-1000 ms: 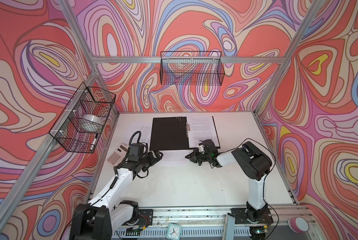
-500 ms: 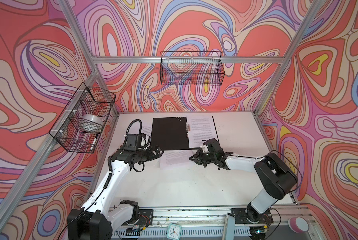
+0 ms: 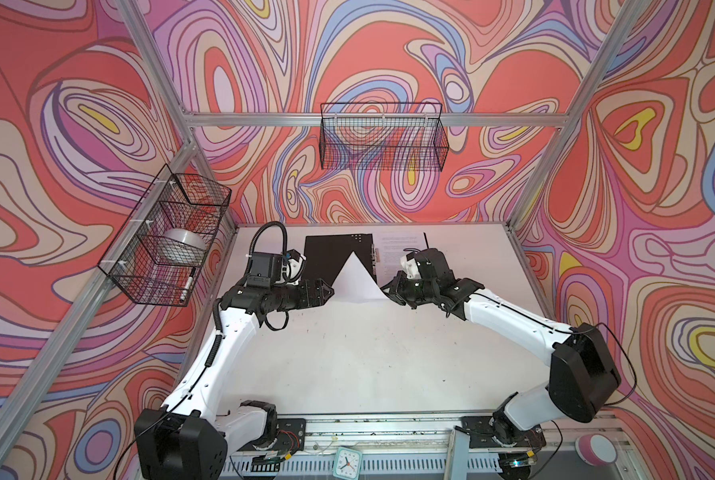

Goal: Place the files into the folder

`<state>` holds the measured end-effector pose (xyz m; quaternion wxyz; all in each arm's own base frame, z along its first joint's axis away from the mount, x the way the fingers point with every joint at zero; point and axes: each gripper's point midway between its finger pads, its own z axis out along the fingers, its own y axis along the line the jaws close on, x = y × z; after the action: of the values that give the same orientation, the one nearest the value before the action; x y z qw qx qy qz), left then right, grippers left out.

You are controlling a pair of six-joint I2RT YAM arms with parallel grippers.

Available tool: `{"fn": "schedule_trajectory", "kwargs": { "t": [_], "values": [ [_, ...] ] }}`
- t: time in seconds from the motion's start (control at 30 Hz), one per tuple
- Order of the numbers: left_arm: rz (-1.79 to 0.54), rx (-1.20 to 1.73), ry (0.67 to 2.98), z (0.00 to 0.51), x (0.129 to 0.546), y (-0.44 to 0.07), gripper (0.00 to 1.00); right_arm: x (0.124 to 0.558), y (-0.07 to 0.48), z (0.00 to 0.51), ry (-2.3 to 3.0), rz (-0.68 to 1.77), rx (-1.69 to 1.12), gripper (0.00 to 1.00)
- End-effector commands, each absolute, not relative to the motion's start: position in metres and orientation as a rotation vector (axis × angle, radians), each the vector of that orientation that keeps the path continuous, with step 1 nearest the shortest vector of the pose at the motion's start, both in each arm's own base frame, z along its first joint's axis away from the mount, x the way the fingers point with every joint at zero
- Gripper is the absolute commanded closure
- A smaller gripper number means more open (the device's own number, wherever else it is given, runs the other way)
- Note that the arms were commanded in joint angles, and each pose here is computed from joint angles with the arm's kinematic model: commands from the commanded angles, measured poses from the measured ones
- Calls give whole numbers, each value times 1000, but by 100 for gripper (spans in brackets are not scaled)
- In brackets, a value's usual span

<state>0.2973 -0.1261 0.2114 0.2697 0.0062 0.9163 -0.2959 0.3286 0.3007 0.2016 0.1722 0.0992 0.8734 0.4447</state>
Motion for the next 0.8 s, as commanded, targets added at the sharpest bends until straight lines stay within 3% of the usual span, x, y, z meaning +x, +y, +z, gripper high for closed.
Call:
{"fn": "schedule_trajectory", "kwargs": {
  "t": [0.0, 0.47, 0.77],
  "values": [
    [-797, 103, 2394, 233, 300, -129, 0, 326, 294, 222, 2459, 1189, 209, 100],
    [-878, 98, 2335, 235, 300, -136, 0, 323, 310, 335, 2280, 1378, 46, 100],
    [-861, 64, 2307, 239, 300, -133, 0, 352, 285, 367, 2233, 1198, -13, 100]
  ]
}}
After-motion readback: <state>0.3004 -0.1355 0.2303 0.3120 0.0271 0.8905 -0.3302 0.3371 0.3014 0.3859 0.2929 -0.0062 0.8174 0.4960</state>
